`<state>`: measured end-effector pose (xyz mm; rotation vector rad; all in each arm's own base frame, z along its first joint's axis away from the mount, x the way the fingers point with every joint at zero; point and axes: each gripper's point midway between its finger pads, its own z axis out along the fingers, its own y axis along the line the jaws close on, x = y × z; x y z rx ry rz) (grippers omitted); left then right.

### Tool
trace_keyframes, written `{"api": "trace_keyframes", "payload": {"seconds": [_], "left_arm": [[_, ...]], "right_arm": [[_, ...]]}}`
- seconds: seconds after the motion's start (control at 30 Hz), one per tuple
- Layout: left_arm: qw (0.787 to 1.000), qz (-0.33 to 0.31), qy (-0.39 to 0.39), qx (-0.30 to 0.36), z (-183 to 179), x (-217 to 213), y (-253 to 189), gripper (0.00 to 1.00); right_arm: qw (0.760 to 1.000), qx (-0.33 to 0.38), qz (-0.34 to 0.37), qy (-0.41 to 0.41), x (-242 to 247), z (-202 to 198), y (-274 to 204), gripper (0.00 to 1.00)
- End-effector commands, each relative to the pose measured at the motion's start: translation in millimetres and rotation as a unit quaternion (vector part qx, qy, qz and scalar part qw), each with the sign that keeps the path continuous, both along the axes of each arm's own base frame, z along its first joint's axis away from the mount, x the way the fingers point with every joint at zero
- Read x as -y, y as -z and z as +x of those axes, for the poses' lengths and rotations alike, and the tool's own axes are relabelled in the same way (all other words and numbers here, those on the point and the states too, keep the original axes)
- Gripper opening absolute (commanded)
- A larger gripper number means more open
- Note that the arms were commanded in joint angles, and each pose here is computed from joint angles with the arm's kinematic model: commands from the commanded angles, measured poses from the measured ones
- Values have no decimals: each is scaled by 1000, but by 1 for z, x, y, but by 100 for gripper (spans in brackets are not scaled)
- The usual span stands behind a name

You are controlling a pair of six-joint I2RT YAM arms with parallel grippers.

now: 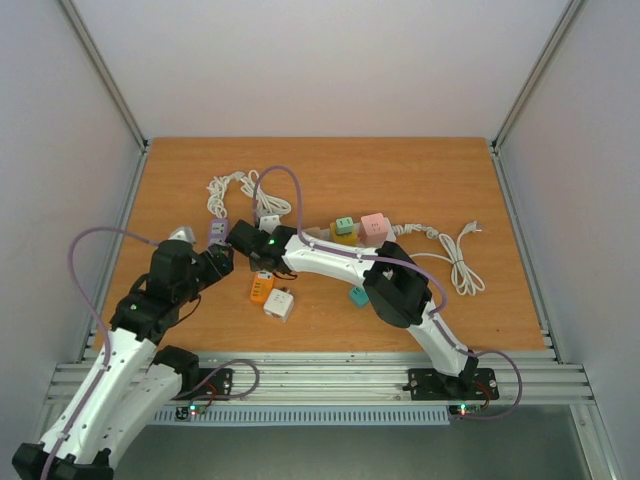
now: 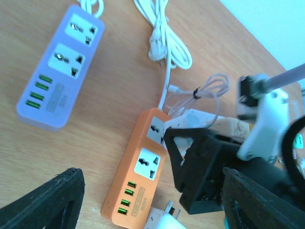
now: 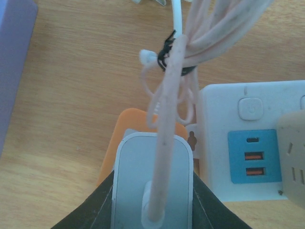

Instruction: Insert the plug

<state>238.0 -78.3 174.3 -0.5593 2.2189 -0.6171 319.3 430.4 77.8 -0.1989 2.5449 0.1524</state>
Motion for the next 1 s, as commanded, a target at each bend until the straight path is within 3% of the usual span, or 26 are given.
{"api": "trace_keyframes", "payload": {"seconds": [0.0, 0.13, 0.37, 0.53, 0.97], "left_arm": [[995, 65, -74, -28, -16, -37, -7, 82], [984, 97, -143, -39, -28, -65, -18, 84], [972, 137, -187, -27, -35, -88, -39, 87], [973, 132, -185, -25, -35, -87, -41, 87], [971, 162, -174, 6, -41, -95, -75, 93]], "right_arm": [[999, 14, -17, 35, 4, 7, -10, 7], [998, 6, -30, 52, 10, 6, -5, 7], [997, -28, -28, 62, 10, -3, 12, 7], [997, -50, 1, 59, -1, -8, 16, 7], [998, -18, 22, 54, -5, 0, -10, 7]]}}
